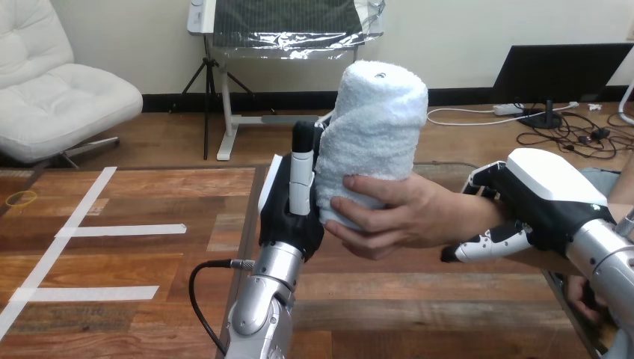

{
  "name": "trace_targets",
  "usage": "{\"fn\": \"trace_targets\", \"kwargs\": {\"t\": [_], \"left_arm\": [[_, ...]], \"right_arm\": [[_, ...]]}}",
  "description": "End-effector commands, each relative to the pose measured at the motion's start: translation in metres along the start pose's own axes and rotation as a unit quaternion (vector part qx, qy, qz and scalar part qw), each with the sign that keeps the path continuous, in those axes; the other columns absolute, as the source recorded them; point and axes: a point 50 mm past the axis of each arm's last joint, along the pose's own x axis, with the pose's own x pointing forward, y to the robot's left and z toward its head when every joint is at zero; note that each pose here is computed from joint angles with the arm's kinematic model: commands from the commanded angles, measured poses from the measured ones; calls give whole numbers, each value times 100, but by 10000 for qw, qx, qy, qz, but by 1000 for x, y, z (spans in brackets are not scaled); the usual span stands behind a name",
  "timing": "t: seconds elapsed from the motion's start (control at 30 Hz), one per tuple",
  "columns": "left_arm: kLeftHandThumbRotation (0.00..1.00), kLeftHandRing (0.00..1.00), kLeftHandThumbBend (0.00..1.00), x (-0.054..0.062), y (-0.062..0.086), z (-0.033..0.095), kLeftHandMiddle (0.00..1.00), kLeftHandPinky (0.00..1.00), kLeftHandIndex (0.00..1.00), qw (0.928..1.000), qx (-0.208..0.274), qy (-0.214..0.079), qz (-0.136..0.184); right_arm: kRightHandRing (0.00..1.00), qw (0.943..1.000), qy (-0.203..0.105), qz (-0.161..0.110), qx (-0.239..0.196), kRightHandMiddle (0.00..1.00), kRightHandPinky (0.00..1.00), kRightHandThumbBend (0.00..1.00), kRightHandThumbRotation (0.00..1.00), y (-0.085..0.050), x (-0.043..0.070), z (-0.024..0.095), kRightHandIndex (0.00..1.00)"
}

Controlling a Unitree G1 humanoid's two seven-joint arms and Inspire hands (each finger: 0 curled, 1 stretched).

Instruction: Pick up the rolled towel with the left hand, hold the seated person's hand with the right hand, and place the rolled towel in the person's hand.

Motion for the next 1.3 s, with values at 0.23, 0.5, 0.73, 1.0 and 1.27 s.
{"fn": "trace_targets", "kwargs": {"t": [0.23, 0.5, 0.73, 1.0, 1.27], "left_arm": [[100, 89, 100, -6, -7, 7, 86, 97, 83, 9992, -138, -341, 165], [100, 94, 100, -11, 4, 12, 89, 100, 86, 9989, 83, -374, 282], [100, 98, 100, -15, 13, 16, 92, 100, 89, 9985, 124, -421, 339], [100, 100, 100, -20, 22, 20, 93, 100, 89, 9977, 212, -446, 468], [100, 100, 100, -25, 28, 24, 93, 100, 89, 9969, 340, -471, 532]], "right_arm": [[73, 9995, -267, 187, 48, 75, 53, 100, 82, 7, -4, 10, 78], [82, 9988, -268, 315, 258, 83, 61, 100, 89, 5, -8, 12, 87], [88, 9982, -325, 339, 376, 89, 75, 100, 92, 3, -11, 13, 92], [95, 9976, -452, 216, 474, 95, 95, 100, 93, 1, -15, 14, 97], [99, 9971, -504, 78, 573, 98, 99, 100, 94, -3, -19, 16, 100]]}}
